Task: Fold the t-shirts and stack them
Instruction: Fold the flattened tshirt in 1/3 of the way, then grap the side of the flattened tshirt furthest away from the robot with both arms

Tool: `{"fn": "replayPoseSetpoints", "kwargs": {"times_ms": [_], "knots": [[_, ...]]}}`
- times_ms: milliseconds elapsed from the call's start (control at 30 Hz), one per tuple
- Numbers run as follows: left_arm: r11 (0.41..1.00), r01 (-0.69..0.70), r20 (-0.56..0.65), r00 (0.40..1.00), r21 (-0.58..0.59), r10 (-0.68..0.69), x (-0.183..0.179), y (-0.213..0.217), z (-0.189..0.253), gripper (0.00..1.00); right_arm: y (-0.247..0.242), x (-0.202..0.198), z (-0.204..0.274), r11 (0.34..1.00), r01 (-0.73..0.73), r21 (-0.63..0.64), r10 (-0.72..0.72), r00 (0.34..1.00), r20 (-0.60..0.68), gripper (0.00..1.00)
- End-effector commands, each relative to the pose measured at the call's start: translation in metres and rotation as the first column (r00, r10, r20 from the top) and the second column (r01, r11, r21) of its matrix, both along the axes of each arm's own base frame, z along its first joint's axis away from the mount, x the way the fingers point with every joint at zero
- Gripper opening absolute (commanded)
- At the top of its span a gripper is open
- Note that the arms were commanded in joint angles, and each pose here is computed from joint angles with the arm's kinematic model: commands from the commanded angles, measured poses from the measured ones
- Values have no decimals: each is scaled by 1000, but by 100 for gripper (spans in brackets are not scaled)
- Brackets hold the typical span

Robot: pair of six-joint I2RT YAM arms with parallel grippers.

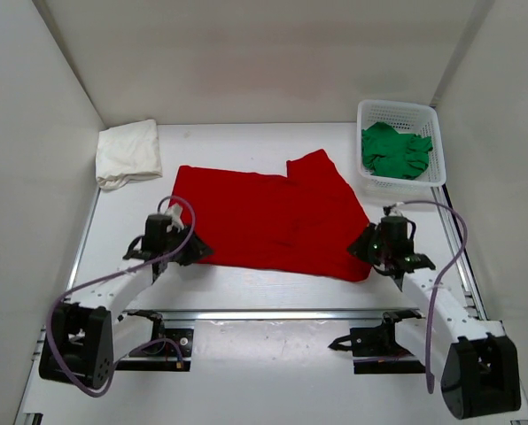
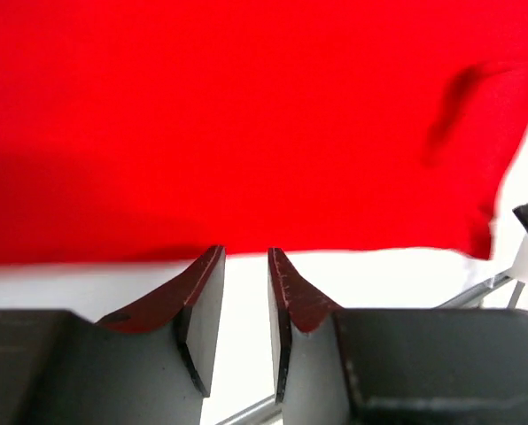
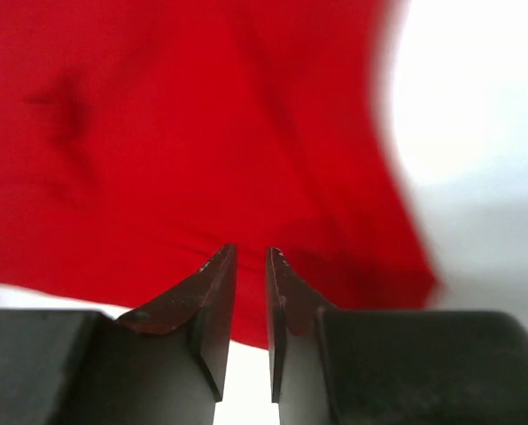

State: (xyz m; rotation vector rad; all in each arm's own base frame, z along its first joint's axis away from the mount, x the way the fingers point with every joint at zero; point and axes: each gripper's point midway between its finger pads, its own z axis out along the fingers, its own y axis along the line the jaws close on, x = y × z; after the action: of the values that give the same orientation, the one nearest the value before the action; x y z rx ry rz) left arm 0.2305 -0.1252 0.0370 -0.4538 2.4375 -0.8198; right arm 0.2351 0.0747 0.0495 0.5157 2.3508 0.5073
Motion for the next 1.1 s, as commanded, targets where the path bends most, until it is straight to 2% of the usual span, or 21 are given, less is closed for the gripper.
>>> {"fn": "replayPoseSetpoints", "kwargs": {"times_ms": [0, 33, 100, 133, 167, 200, 233, 333, 367, 400, 467, 500, 567, 633, 733, 900, 1067], "knots": [[998, 24, 246, 969, 60, -38, 72, -23, 91, 37, 29, 37, 43, 992, -123, -24, 125, 986, 112, 18], [998, 11, 261, 965, 57, -26, 81, -25, 98, 38, 40, 43, 52, 986, -165, -34, 168, 977, 129, 13], [999, -46, 317, 948, 6, 42, 121, -26, 122, 39, 62, 58, 54, 971, -235, -37, 238, 962, 131, 5], [998, -62, 320, 945, -10, 62, 140, -26, 125, 30, 78, 62, 56, 959, -282, -38, 285, 950, 127, 2], [993, -113, 280, 955, 24, 102, 154, -12, 107, 26, 87, 70, 67, 951, -304, -56, 309, 938, 158, 1], [986, -162, 299, 943, 36, 144, 173, 0, 116, 23, 95, 74, 66, 944, -324, -63, 330, 932, 152, 0], [980, -193, 274, 946, 45, 174, 193, 11, 107, 21, 105, 75, 61, 937, -344, -63, 349, 926, 143, 0], [968, -236, 233, 949, 85, 211, 240, 39, 88, 21, 124, 73, 55, 911, -407, -65, 412, 901, 139, 0], [966, -226, 171, 964, 127, 203, 243, 45, 61, 23, 128, 72, 54, 904, -424, -61, 428, 892, 143, 0], [954, -252, 217, 952, 164, 214, 263, 58, 76, 25, 128, 70, 49, 904, -423, -60, 427, 895, 131, 0], [926, -254, 145, 964, 278, 221, 277, 79, 45, 29, 133, 67, 45, 891, -450, -57, 453, 880, 143, 1], [911, -270, 185, 958, 310, 221, 296, 90, 58, 32, 134, 65, 42, 890, -454, -36, 454, 879, 144, 3], [891, -257, 149, 965, 374, 216, 316, 103, 47, 33, 136, 66, 45, 883, -470, -4, 463, 868, 181, 4], [864, -246, 134, 969, 440, 208, 329, 114, 41, 36, 132, 66, 41, 882, -472, -1, 465, 869, 170, 4], [849, -232, 113, 973, 475, 203, 343, 120, 31, 39, 130, 66, 38, 881, -472, 4, 465, 870, 163, 5], [843, -203, 76, 979, 498, 191, 359, 122, 21, 44, 132, 68, 38, 878, -478, 12, 469, 867, 169, 5], [833, -168, 21, 983, 528, 185, 358, 122, 3, 46, 134, 72, 42, 876, -483, 15, 473, 863, 177, 5]]}}
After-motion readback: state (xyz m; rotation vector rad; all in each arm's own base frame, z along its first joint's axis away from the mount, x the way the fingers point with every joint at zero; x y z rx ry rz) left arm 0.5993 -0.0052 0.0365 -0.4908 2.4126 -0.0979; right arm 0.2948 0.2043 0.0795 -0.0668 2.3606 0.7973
